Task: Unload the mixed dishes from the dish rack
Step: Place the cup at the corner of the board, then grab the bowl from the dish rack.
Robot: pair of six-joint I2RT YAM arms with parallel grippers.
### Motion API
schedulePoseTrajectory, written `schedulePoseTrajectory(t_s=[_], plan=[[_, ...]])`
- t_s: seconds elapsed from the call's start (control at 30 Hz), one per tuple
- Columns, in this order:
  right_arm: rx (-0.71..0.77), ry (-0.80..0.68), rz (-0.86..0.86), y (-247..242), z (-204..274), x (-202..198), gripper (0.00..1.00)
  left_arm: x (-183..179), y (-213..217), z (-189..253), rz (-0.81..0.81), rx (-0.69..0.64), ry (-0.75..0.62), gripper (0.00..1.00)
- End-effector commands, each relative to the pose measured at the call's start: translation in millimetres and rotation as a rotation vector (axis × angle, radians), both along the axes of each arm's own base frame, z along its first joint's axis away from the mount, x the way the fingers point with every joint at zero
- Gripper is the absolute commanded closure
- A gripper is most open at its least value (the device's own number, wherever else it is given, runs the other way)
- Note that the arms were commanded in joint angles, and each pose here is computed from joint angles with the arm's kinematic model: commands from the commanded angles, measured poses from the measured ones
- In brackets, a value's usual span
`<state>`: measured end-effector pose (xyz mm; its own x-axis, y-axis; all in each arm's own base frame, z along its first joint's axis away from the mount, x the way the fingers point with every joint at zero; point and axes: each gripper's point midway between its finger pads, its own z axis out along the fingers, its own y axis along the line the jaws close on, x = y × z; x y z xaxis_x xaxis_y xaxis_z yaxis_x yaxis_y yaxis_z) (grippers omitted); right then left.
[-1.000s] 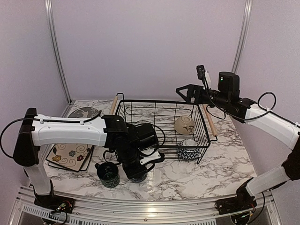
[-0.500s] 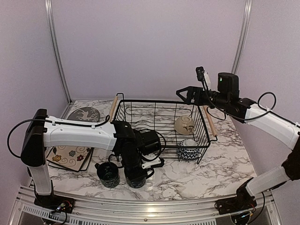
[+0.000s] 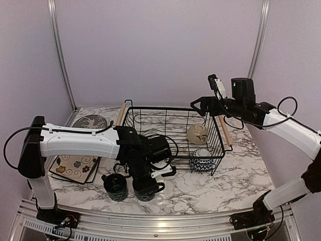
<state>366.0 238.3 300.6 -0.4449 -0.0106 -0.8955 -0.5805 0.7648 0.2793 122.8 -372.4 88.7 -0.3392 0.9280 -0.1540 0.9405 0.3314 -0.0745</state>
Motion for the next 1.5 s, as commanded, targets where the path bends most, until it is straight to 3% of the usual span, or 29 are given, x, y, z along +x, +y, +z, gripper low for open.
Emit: schedulePoseTrajectory(t_s=[0.0,0.3,0.4,0.53,0.67,0.9,1.3,1.37,1.47], plan=[[-0.143,0.005,-0.012,0,-6,-1,0.02,11,-14,54,-0.014,-0.161,-0.070,0.44],[-0.476,0.144,-0.008,10,-65,-14,0.01,49,-20,139,0.038,-0.451,-0.192,0.37],[-0.577,0.263,0.008,2,-96,-27,0.02,77,-16,180,0.102,-0.627,-0.267,0.21],[-0.691,0.398,-0.018,-19,-124,-43,0.01,110,-6,237,0.204,-0.924,-0.351,0.15],[-0.740,0.511,-0.026,-28,-140,-57,0.02,119,-1,273,0.226,-1.089,-0.389,0.10],[-0.789,0.685,-0.013,-31,-172,-73,0.14,134,-5,268,0.257,-1.084,-0.411,0.04],[-0.819,0.741,-0.028,-25,-193,-62,0.29,136,11,257,0.301,-1.073,-0.430,0.03],[-0.826,0.740,-0.038,-26,-193,-61,0.30,137,12,254,0.301,-1.066,-0.432,0.03],[-0.850,0.737,-0.068,-31,-190,-57,0.19,138,12,249,0.305,-1.054,-0.433,0.03]])
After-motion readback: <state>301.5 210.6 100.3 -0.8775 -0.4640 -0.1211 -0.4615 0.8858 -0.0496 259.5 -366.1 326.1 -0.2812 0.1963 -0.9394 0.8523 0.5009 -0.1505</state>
